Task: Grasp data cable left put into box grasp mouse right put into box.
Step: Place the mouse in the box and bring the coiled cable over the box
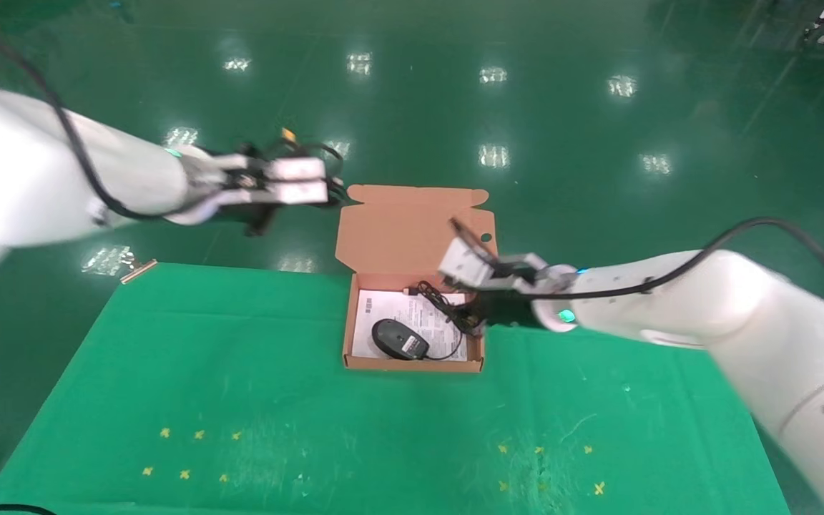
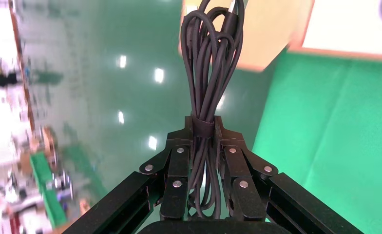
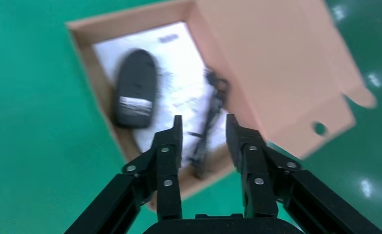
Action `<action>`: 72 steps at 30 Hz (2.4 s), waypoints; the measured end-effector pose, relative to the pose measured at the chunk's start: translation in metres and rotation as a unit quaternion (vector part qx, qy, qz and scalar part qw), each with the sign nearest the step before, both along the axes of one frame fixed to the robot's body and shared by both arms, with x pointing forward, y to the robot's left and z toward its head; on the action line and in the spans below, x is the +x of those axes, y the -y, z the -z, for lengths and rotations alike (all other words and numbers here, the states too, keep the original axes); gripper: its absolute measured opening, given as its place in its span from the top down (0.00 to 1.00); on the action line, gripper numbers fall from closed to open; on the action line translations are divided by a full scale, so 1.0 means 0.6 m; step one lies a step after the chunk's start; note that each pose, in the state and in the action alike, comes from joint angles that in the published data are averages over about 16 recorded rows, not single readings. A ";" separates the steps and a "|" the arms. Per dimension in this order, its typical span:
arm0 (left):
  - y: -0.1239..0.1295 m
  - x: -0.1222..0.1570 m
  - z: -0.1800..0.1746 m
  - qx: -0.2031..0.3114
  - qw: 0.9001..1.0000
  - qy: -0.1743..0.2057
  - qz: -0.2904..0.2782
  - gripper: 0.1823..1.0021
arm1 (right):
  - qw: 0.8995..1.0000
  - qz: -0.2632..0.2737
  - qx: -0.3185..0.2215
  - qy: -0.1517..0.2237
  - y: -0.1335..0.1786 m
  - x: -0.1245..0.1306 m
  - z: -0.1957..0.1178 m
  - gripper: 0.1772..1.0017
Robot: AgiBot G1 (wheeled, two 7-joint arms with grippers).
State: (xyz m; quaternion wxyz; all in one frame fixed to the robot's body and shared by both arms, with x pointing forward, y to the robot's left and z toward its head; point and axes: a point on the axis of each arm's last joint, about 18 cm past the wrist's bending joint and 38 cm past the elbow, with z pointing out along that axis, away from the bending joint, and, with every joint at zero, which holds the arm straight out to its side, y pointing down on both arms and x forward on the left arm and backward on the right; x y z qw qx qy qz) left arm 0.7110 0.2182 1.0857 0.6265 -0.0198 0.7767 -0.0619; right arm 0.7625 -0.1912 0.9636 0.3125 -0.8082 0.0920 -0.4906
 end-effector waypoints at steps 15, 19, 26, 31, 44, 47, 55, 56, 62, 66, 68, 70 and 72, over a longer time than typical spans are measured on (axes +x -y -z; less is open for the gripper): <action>0.123 0.075 0.146 0.034 0.995 -0.015 0.091 0.91 | 0.997 0.059 0.006 0.044 0.141 -0.030 -0.074 0.43; 0.143 0.082 0.174 0.036 0.993 -0.016 0.111 0.91 | 0.997 0.067 0.005 0.049 0.164 -0.044 -0.083 0.33; 0.170 0.081 0.215 0.036 0.989 -0.026 0.140 0.91 | 0.996 0.079 0.004 0.051 0.192 -0.068 -0.088 0.17; 0.187 0.076 0.242 0.039 0.986 -0.037 0.158 0.91 | 0.995 0.087 0.005 0.051 0.206 -0.081 -0.088 0.09; 0.205 0.065 0.278 0.045 0.981 -0.056 0.180 0.91 | 0.994 0.096 0.003 0.053 0.218 -0.097 -0.090 0.01; 0.204 0.063 0.279 0.043 0.981 -0.057 0.182 0.90 | 0.994 0.096 0.002 0.053 0.218 -0.097 -0.090 0.00; 0.195 0.057 0.264 0.025 0.981 -0.056 0.185 0.83 | 0.994 0.095 0.002 0.062 0.217 -0.100 -0.104 0.00; 0.193 0.056 0.259 0.020 0.981 -0.055 0.185 0.82 | 0.993 0.094 0.000 0.065 0.217 -0.101 -0.108 0.00; 0.176 0.051 0.216 -0.014 0.982 -0.044 0.183 0.72 | 0.992 0.091 -0.022 0.084 0.215 -0.108 -0.138 0.00; 0.160 0.047 0.191 -0.042 0.982 -0.042 0.180 0.64 | 0.991 0.089 -0.039 0.093 0.215 -0.114 -0.154 0.00; 0.151 0.044 0.182 -0.059 0.981 -0.044 0.178 0.58 | 0.991 0.086 -0.045 0.093 0.214 -0.118 -0.158 0.00; 0.141 0.041 0.176 -0.076 0.980 -0.049 0.178 0.52 | 0.991 0.083 -0.049 0.091 0.214 -0.122 -0.158 0.00; 0.131 0.037 0.176 -0.095 0.978 -0.057 0.177 0.48 | 0.992 0.078 -0.048 0.084 0.214 -0.126 -0.155 0.00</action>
